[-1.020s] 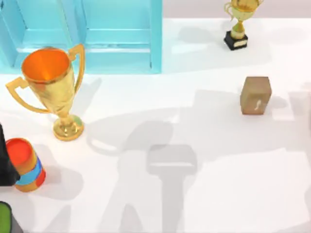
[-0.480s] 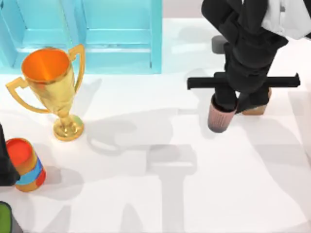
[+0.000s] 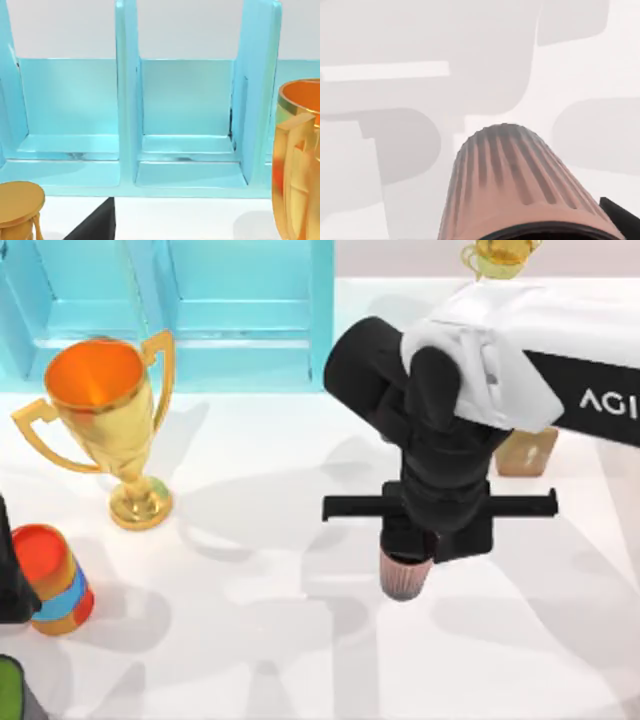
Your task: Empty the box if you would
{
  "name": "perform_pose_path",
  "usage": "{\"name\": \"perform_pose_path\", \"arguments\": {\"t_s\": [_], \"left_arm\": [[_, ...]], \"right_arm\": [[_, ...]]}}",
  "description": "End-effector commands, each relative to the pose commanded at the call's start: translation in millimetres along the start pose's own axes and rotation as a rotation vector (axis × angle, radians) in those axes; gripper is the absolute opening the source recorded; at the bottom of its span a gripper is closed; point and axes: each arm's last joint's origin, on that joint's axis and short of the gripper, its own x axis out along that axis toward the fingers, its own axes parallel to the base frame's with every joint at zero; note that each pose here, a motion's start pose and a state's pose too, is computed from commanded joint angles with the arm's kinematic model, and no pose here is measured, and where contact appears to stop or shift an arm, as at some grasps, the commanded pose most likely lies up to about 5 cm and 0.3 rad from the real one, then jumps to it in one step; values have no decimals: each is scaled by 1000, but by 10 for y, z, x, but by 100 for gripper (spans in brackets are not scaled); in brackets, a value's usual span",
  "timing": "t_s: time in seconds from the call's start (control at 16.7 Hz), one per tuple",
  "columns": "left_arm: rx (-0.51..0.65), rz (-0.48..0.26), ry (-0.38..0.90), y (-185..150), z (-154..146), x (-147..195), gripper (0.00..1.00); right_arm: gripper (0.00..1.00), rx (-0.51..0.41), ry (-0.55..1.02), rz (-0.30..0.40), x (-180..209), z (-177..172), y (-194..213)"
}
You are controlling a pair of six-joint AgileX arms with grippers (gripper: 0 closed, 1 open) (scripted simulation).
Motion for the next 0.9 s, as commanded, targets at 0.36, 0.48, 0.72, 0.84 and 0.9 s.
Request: {"name": "perform_pose_path", "arguments": {"t_s": [0.36, 0.48, 0.72, 0.84, 0.9], "left_arm": [[0, 0, 0, 0, 0, 0, 100], [0, 0, 0, 0, 0, 0, 100], [0, 0, 0, 0, 0, 0, 100], [0, 0, 0, 0, 0, 0, 100], [0, 0, 0, 0, 0, 0, 100]], "right_arm": [[0, 4, 4, -1, 107, 11, 9], [0, 2, 1, 0, 238, 4, 29], [0, 0, 0, 0, 444, -14, 54], [0, 0, 0, 0, 447, -14, 54], [0, 0, 0, 0, 447, -14, 54]]}}
